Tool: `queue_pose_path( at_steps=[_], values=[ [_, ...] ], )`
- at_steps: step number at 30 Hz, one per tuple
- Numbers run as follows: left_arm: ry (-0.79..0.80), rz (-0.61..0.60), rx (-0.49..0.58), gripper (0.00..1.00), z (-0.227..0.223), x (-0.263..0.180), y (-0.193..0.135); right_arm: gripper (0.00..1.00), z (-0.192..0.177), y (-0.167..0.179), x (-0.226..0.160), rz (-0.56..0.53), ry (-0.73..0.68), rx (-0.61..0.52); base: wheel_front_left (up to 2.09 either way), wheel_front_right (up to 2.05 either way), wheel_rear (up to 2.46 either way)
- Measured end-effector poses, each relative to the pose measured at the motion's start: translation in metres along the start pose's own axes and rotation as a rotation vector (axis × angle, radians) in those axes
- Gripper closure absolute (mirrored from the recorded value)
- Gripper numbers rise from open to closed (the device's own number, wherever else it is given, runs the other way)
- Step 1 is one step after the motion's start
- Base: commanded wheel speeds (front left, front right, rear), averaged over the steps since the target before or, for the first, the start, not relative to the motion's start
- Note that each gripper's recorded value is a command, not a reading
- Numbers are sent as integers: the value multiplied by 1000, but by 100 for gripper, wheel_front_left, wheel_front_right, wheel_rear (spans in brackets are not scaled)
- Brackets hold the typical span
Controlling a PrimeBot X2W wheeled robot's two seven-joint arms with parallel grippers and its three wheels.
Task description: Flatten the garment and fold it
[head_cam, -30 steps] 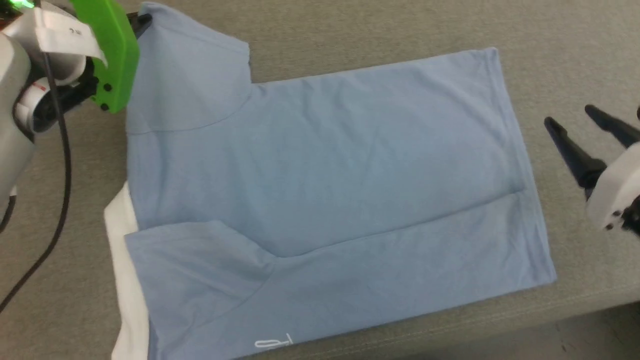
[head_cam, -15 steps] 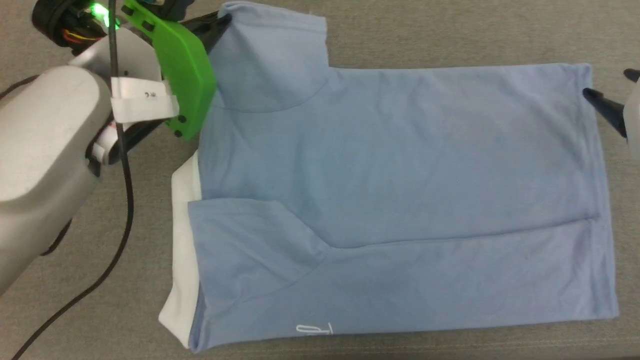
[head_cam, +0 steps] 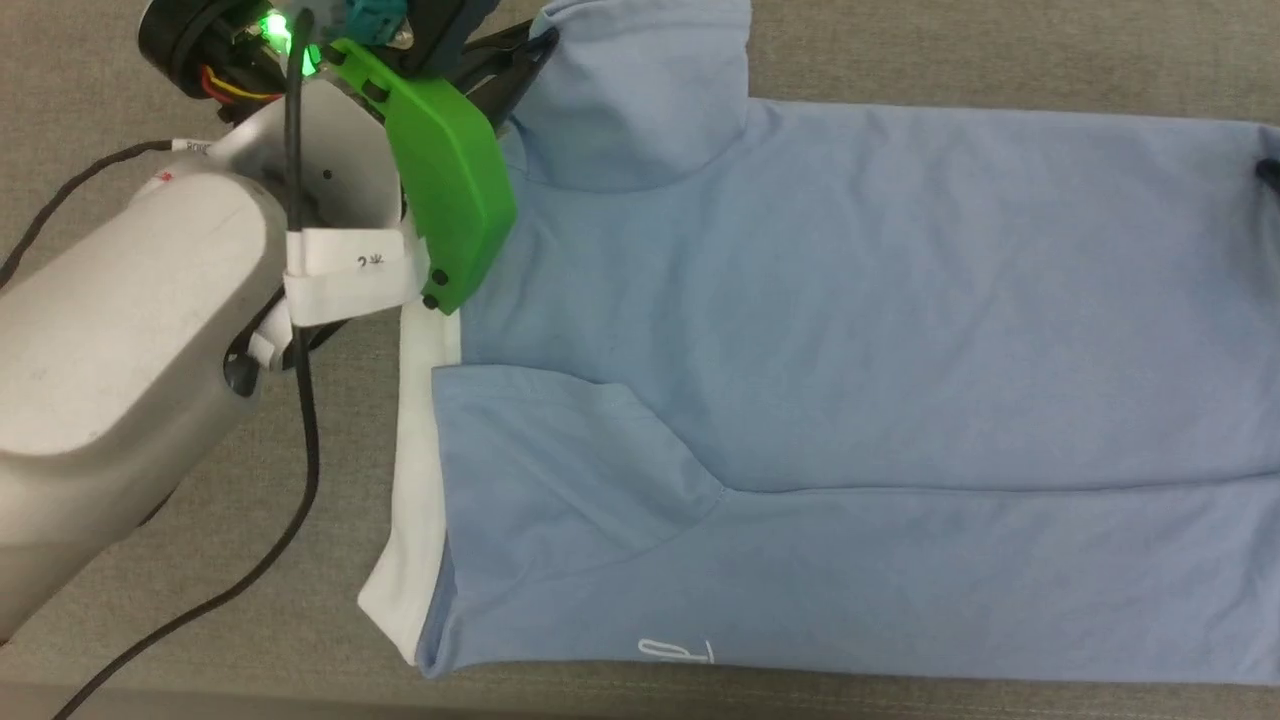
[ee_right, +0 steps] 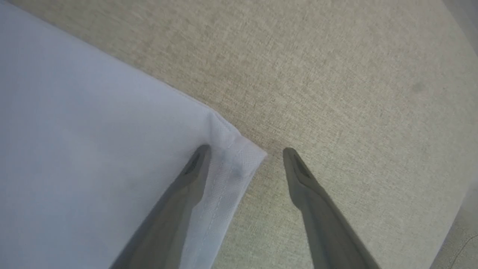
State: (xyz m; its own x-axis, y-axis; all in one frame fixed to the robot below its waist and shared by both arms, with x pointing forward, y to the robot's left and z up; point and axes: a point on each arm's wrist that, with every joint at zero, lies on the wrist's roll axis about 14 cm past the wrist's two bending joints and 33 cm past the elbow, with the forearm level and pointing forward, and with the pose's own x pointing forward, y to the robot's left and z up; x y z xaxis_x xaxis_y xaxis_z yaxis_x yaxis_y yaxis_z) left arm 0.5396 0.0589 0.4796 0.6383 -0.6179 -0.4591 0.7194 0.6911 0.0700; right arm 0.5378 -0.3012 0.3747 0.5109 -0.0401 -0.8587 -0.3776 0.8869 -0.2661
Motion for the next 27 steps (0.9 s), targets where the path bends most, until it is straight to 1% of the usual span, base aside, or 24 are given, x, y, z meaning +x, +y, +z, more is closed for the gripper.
queue_pose_path(
  at_steps=[4,5,6,7,12,17,23,27],
  values=[
    [15,7,-2,100,-9,1,1,0,2,7,11,25,7,-18,0,0,0],
    [21,8,-4,100,-12,1,2,51,2,9,12,36,6,-22,0,0,0],
    [26,10,-8,100,-14,1,2,82,2,11,13,45,6,-22,0,0,0],
    [29,10,-9,100,-16,1,2,100,2,13,14,52,4,-21,0,0,0],
    [41,21,-13,100,-19,-1,2,100,6,17,10,70,-43,-8,0,0,0],
    [30,52,-22,100,-18,-7,4,100,13,11,0,62,-122,58,0,0,0],
    [2,98,-63,100,-12,-22,4,100,29,3,-30,54,-265,138,0,0,0],
    [-24,124,-86,100,-5,-36,0,100,27,-1,-52,47,-321,169,0,0,0]
  ],
)
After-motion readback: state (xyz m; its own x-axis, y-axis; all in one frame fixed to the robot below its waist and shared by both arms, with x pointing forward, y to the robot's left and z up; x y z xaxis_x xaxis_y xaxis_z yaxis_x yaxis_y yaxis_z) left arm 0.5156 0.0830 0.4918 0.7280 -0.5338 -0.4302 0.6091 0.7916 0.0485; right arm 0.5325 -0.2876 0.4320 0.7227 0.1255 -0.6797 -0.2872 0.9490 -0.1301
